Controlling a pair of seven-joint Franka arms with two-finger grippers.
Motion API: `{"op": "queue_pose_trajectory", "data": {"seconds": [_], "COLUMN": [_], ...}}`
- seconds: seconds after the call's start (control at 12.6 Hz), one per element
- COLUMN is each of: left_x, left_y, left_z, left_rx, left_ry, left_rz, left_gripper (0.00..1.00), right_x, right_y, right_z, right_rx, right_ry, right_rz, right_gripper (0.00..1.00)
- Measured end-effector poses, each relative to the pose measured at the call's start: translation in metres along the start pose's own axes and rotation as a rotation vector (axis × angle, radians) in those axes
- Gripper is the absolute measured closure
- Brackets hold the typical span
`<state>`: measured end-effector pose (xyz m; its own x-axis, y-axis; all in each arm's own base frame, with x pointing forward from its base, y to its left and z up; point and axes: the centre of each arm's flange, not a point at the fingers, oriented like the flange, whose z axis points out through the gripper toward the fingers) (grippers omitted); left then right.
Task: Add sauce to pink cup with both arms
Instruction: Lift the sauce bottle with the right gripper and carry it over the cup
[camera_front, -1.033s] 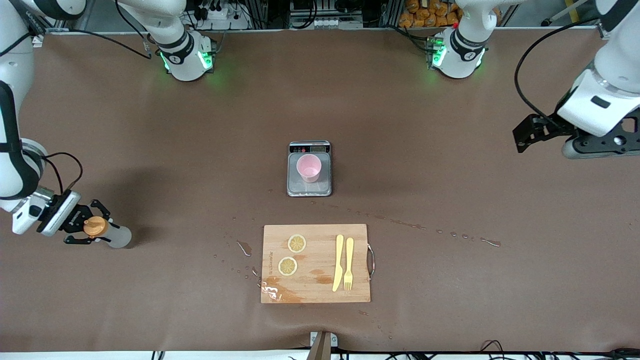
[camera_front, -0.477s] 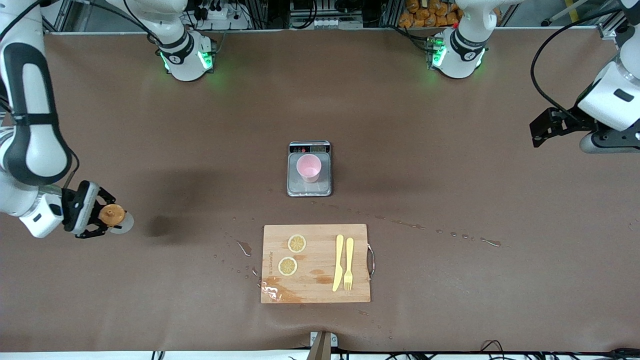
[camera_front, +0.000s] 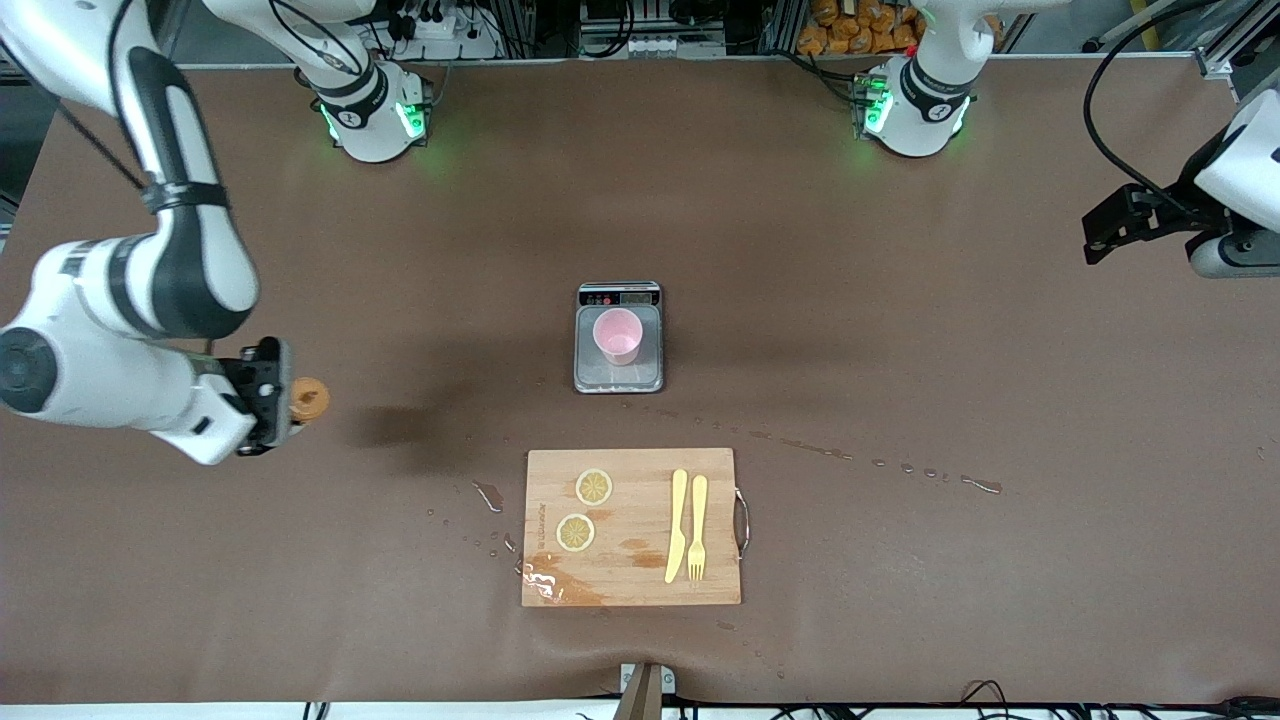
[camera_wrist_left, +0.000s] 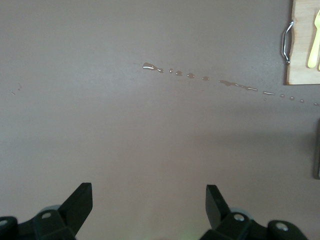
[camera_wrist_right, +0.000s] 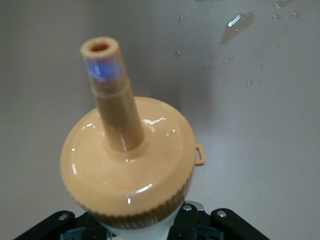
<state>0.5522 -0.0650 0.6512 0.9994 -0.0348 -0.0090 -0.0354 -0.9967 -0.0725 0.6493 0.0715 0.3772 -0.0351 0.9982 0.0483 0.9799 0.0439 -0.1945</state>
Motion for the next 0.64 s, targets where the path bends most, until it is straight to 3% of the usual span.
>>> {"op": "queue_pose_trajectory", "data": {"seconds": [0.24, 0.4, 0.64], "left_x": [0.001, 0.001, 0.002], "left_y": [0.001, -0.002, -0.013], "left_z": [0.003, 0.004, 0.004], "left_rx": [-0.009, -0.033, -0.034], "left_ry": [-0.007, -0.01, -0.01], "left_rz": [0.001, -0.007, -0.01], "left_gripper": [0.0, 0.0, 0.0], "right_x": [0.082, 0.117, 0.18], "right_y": [-0.016, -0.029, -0.05], "right_z": [0.011, 0.017, 0.022], "right_rx": [0.038, 0.052, 0.017], "right_ry": [-0.142, -0.209, -0.291], "right_rz": [0.022, 0.051, 0.12], "right_gripper": [0.58, 0.58, 0.58]}}
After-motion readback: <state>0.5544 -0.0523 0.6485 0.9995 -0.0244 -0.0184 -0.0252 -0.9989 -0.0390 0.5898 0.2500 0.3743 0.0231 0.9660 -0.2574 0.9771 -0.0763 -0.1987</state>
